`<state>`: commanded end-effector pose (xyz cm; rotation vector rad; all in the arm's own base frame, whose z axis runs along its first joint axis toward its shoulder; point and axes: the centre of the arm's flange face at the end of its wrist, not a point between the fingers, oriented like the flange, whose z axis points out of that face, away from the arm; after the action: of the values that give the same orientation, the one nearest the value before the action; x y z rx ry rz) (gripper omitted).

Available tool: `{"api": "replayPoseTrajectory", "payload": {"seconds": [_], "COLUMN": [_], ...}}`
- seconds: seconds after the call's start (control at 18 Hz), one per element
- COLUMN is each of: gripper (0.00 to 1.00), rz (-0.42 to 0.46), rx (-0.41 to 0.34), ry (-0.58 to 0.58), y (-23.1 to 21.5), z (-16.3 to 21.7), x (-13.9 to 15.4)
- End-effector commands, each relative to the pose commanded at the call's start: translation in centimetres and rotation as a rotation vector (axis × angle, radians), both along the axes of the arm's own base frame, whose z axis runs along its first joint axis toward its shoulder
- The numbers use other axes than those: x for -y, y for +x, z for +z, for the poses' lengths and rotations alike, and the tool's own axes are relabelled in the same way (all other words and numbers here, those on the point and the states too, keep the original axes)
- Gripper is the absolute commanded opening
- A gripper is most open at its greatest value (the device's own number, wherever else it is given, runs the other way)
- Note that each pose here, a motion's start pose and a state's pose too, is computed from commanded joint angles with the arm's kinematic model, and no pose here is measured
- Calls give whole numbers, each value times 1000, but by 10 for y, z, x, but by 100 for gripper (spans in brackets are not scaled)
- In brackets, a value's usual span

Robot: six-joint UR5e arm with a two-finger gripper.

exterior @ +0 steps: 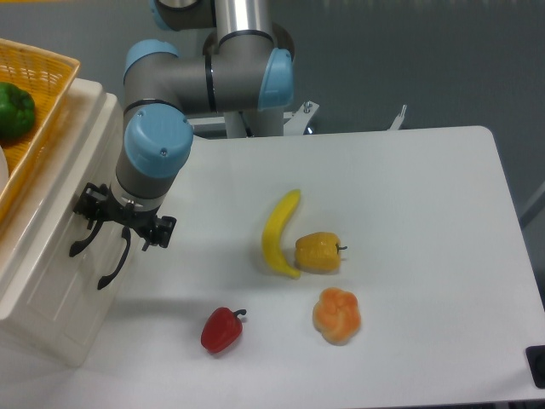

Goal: Slide open the top white drawer

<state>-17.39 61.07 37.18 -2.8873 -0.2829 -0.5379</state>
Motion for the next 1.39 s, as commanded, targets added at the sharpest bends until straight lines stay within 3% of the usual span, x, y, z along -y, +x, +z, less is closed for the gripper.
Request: {"api": "replayPoseTrajectory", "payload": {"seconds": [0.17, 1.39], "gripper": [100, 100], "rz": [-13, -23], "rx": [-68, -82], "ry": [-34, -25], "y": [-5, -31], "z": [0, 0], "x": [3, 11]}}
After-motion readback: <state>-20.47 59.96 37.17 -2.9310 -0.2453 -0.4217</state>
